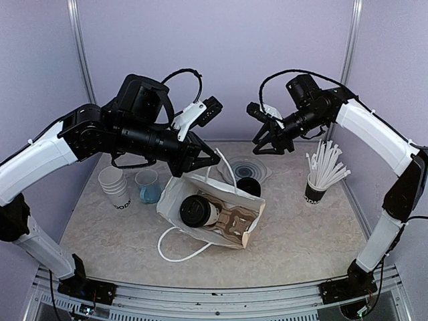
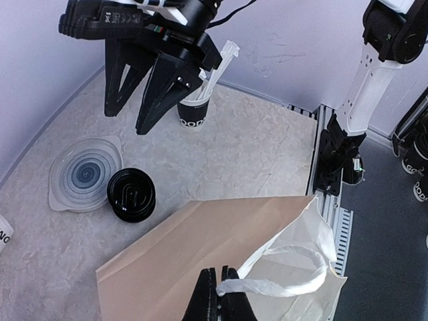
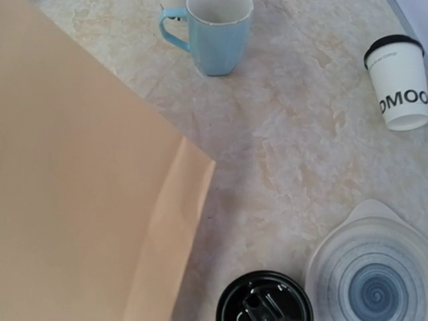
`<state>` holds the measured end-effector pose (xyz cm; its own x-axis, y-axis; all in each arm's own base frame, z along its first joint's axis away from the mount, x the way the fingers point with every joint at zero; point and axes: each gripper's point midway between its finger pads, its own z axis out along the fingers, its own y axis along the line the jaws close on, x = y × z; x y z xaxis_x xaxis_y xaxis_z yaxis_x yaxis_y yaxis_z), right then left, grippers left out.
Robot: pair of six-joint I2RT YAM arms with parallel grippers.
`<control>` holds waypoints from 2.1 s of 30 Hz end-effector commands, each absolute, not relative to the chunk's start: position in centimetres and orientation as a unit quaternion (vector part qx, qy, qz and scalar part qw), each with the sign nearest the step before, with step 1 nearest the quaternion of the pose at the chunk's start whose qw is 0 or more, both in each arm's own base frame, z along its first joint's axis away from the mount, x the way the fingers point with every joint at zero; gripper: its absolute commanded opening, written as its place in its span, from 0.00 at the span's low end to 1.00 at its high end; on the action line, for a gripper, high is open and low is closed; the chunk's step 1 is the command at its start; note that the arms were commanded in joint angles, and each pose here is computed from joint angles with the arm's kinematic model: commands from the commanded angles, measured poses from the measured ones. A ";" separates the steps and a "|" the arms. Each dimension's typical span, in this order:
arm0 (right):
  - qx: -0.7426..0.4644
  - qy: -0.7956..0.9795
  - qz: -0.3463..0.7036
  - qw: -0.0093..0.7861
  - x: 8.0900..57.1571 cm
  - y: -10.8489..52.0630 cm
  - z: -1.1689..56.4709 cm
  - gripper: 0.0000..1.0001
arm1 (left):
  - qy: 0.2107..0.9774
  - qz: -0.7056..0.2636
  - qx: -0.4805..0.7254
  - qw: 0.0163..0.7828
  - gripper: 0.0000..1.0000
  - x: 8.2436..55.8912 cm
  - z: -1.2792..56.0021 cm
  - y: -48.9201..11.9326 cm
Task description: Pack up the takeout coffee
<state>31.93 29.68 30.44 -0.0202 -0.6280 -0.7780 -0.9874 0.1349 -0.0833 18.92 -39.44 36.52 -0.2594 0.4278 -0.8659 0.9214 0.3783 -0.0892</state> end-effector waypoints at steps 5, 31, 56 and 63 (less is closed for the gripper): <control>-0.600 0.671 0.269 0.343 32.4 29.9 30.1 0.42 | 0.743 -0.313 0.464 0.367 0.00 16.7 33.9 -38.6; -0.615 0.652 0.301 0.326 31.0 31.0 30.2 0.44 | 0.770 -0.343 0.414 0.344 0.00 16.5 34.6 -37.0; -0.584 0.686 0.272 0.338 35.2 32.1 28.6 0.47 | 0.846 -0.313 0.301 0.308 0.00 24.0 34.0 -33.1; -0.573 0.695 0.283 0.328 38.2 34.1 27.1 0.49 | 0.870 -0.292 0.272 0.290 0.00 23.3 33.1 -30.6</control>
<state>36.86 32.77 27.14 -0.1112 -0.6259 -0.7719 -0.9853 0.1710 0.0032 24.10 -32.57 33.14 -0.6427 0.3203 -0.6959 0.6867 0.6436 -0.3380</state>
